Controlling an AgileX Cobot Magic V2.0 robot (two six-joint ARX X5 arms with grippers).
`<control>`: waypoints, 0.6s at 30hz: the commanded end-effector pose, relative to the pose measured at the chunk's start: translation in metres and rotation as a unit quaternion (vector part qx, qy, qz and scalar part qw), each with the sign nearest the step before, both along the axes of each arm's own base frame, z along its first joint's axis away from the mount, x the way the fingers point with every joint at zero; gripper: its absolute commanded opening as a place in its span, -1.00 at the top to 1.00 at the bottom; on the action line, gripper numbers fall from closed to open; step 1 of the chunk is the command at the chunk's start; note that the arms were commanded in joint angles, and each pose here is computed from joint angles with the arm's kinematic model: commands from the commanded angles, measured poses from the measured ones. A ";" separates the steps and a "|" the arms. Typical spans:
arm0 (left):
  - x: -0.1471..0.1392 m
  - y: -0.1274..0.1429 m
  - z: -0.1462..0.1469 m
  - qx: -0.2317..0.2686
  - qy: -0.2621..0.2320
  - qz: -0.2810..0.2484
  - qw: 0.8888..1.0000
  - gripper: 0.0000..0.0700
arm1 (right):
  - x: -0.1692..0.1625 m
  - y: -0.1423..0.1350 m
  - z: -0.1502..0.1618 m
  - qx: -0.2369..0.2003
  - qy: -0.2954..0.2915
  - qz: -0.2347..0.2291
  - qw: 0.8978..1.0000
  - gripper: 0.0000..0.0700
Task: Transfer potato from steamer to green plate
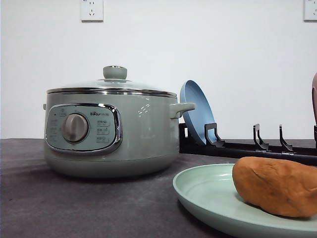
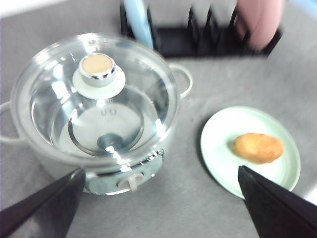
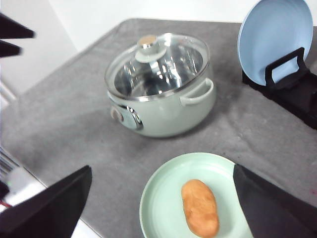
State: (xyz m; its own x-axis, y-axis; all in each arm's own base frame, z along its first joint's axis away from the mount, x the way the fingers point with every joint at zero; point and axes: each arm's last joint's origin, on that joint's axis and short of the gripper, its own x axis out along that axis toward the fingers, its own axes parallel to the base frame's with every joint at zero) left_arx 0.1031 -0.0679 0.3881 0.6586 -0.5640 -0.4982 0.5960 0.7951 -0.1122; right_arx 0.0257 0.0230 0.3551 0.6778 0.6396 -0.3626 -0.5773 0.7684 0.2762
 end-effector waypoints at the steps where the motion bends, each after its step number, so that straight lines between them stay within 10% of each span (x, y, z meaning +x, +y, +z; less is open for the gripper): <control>1: -0.014 0.007 -0.003 -0.040 -0.003 0.011 0.999 -0.82 | -0.001 0.000 0.003 -0.010 -0.015 0.011 1.000 -0.65; 18: -0.061 0.037 -0.016 -0.067 -0.021 0.016 0.997 -0.82 | -0.002 0.000 0.003 -0.007 -0.011 0.028 1.000 -0.65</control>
State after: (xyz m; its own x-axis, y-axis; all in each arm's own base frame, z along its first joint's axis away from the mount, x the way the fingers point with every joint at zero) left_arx 0.0427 -0.0309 0.3697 0.6996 -0.5898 -0.4033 0.5671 0.8017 -0.1888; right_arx 0.0247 0.0235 0.3542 0.6514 0.6616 -0.3715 -0.6094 0.7478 0.2633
